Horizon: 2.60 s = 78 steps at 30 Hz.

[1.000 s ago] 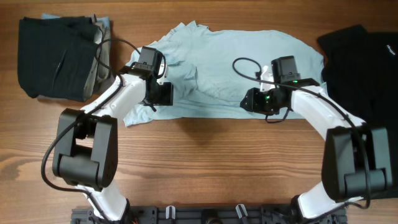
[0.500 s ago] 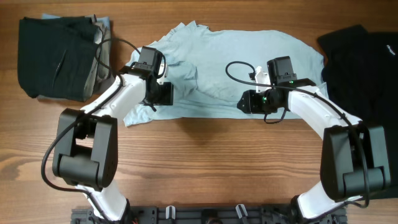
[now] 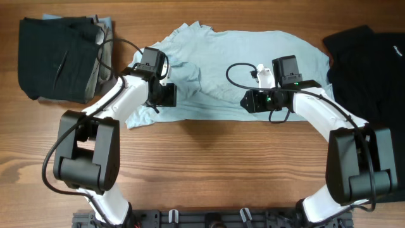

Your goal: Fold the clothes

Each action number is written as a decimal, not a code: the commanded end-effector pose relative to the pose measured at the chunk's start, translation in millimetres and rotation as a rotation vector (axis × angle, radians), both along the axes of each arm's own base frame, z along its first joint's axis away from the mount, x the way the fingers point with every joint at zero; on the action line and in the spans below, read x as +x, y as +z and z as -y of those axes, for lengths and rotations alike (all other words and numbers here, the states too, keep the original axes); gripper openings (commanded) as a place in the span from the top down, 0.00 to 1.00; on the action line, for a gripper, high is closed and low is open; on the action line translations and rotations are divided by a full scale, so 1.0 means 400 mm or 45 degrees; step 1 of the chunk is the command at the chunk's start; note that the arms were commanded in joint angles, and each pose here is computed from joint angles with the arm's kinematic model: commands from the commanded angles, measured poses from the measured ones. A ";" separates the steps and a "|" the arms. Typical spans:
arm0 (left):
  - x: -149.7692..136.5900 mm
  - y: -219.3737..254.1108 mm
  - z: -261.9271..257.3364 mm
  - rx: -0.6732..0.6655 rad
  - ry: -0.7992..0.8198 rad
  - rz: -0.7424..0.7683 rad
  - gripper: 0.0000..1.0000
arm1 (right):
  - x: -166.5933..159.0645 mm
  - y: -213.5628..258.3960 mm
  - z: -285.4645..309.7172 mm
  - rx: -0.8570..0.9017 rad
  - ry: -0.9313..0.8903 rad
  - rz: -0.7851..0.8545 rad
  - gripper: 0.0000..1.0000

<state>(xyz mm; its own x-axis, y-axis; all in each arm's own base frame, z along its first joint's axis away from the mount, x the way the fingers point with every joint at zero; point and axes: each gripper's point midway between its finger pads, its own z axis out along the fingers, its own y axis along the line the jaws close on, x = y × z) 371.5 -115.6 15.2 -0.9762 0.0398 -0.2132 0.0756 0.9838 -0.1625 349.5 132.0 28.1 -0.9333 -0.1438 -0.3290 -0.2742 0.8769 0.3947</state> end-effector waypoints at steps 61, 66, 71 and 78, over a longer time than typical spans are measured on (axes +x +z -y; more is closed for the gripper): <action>-0.007 -0.011 -0.009 0.010 0.016 -0.022 0.34 | 0.069 0.115 0.071 0.041 -0.279 0.106 0.64; -0.010 -0.012 -0.010 0.012 0.016 -0.029 0.33 | -0.004 0.128 0.074 0.031 -0.282 -0.015 0.60; -0.018 -0.014 -0.012 0.017 0.016 -0.047 0.34 | -0.050 0.114 0.070 0.030 -0.274 -0.122 0.60; -0.019 -0.014 -0.012 0.017 0.016 -0.048 0.34 | -0.077 0.118 0.042 0.103 -0.295 -0.210 0.60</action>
